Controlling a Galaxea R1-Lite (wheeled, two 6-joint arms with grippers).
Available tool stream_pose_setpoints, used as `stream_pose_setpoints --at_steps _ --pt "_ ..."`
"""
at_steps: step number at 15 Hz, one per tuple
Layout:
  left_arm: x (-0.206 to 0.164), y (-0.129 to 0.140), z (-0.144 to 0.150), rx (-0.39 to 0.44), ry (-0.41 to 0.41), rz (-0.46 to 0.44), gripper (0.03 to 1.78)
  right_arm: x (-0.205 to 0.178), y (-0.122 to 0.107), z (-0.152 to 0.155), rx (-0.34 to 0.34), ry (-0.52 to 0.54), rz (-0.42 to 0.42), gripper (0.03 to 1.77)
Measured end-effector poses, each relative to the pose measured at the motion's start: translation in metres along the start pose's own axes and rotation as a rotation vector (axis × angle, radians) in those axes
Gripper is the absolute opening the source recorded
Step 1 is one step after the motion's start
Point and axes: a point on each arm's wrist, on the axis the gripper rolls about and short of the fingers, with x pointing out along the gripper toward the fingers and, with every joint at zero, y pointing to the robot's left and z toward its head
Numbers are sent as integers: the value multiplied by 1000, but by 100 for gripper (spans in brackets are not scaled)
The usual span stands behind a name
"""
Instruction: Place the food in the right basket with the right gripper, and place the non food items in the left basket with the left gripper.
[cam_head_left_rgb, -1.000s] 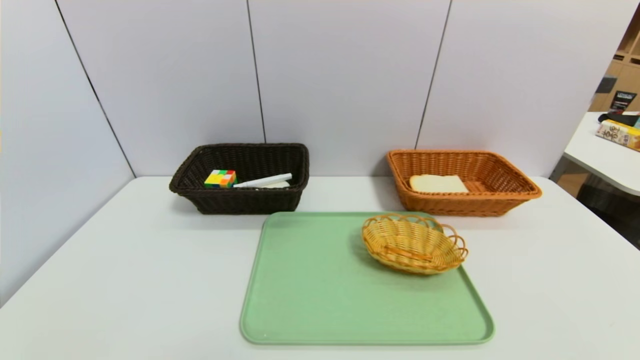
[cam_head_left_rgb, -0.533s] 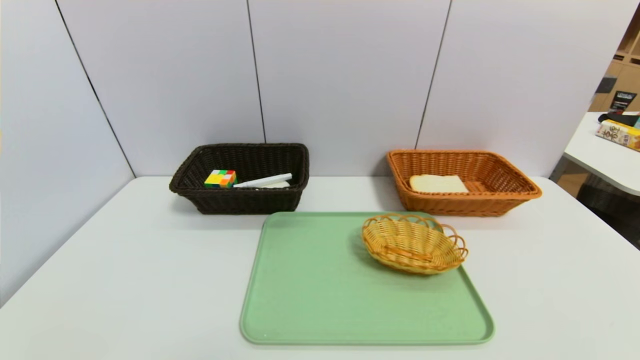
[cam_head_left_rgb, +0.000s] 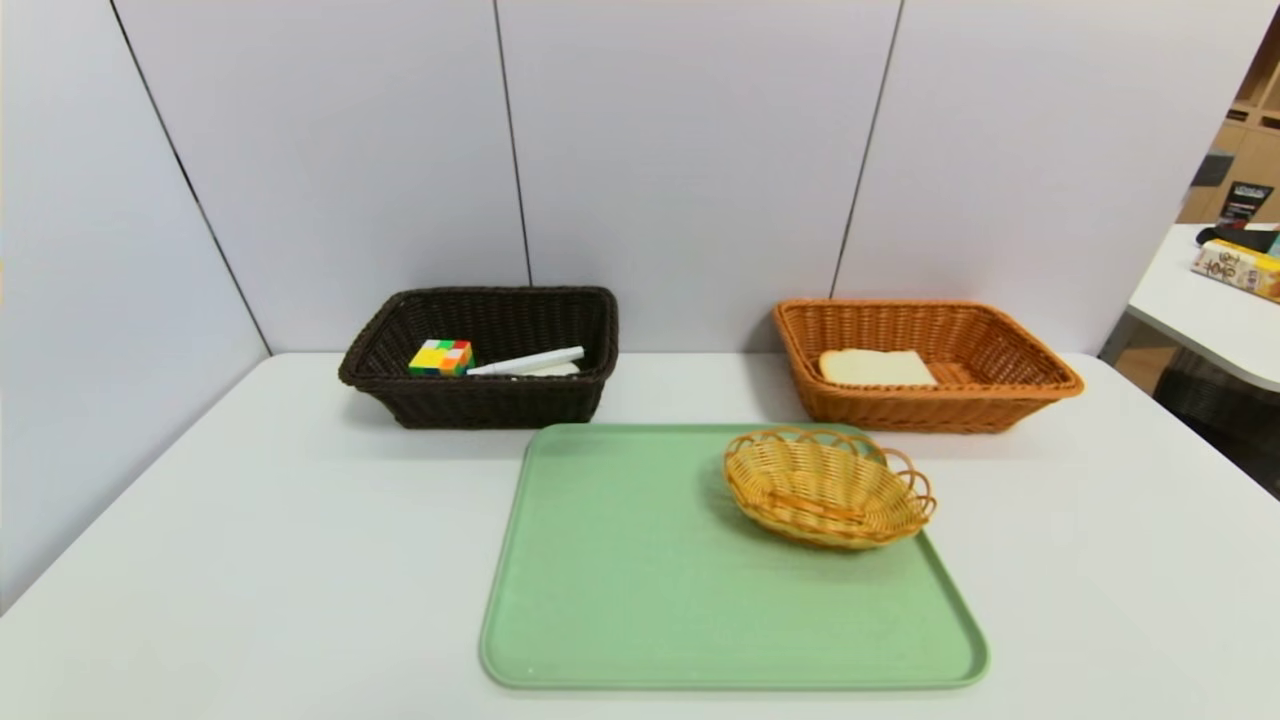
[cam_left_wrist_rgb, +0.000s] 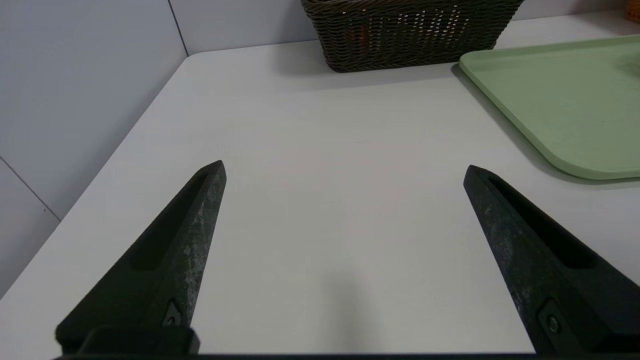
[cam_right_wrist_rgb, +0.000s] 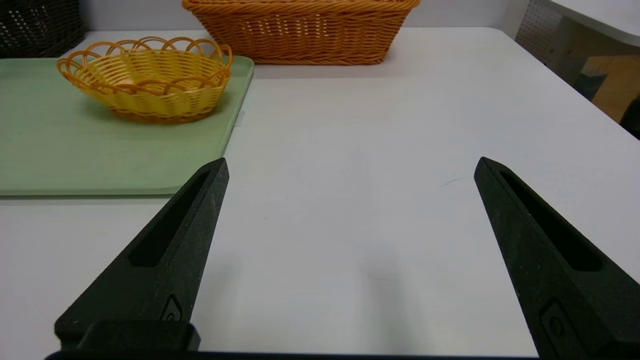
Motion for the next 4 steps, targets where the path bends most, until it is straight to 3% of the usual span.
stream_pose_setpoints --at_steps 4 --pt "0 0 0 0 0 0 169 0 0 0 9 -2 -4 169"
